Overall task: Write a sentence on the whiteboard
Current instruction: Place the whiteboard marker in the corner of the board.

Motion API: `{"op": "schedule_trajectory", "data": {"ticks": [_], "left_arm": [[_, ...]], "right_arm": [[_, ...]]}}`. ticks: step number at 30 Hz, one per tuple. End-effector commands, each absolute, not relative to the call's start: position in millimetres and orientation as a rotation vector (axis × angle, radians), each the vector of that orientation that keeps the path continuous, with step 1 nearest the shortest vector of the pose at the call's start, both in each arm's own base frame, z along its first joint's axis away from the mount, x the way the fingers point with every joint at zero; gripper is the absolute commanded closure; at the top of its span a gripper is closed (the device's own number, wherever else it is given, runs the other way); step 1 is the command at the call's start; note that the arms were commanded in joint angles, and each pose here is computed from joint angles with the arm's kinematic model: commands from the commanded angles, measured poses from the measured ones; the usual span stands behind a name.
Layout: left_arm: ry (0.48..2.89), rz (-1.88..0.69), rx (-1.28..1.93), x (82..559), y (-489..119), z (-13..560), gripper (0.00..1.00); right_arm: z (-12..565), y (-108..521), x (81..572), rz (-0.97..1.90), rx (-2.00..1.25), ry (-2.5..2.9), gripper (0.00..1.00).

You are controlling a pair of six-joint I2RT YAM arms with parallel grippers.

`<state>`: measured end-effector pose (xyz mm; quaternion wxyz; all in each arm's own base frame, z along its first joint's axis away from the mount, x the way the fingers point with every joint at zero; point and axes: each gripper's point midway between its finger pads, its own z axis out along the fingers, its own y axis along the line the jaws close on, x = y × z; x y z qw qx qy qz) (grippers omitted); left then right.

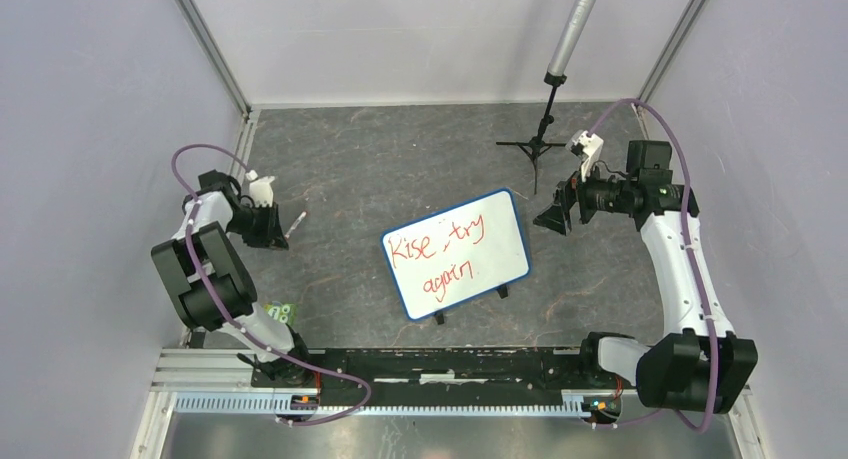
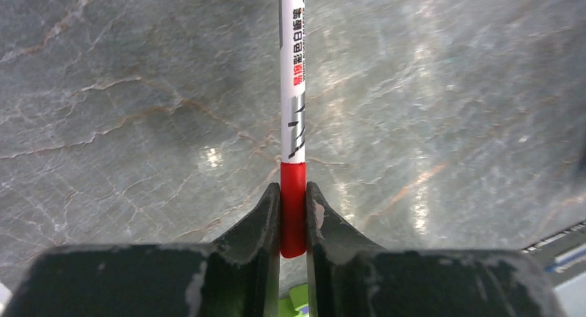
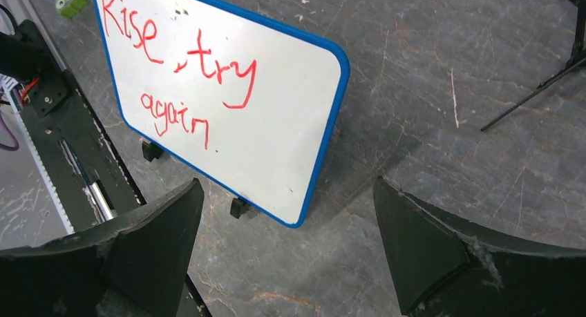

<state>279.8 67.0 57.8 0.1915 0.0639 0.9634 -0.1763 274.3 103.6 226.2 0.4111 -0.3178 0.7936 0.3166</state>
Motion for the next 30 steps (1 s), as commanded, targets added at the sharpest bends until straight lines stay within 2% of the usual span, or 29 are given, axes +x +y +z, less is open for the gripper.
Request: {"op": "schedule_trajectory", "data": {"ticks": [1,14,20,22,28,30], "left_arm": [[2.711,-0.279,0.253,289,96,33,0.78],[2.798,-0.246,0.337,266,89,2,0.56],[2.774,-0.223,0.372,269,85,18,0.46],[2.752,-0.209,0.393,273,82,32,0.39],[2.604,-0.086,0.551,301,65,116,0.0],[2.552,-0.074,0.567,312,55,149,0.0]], "right_arm": [[225,96,272,0.738,-0.81,2.0,0.02],[227,92,272,0.717,-0.794,2.01,0.02],[226,89,272,0.705,-0.802,2.013,0.02],[225,87,272,0.691,-0.809,2.018,0.02],[232,70,277,0.614,-0.816,2.026,0.02],[236,60,282,0.578,-0.81,2.026,0.02]]}}
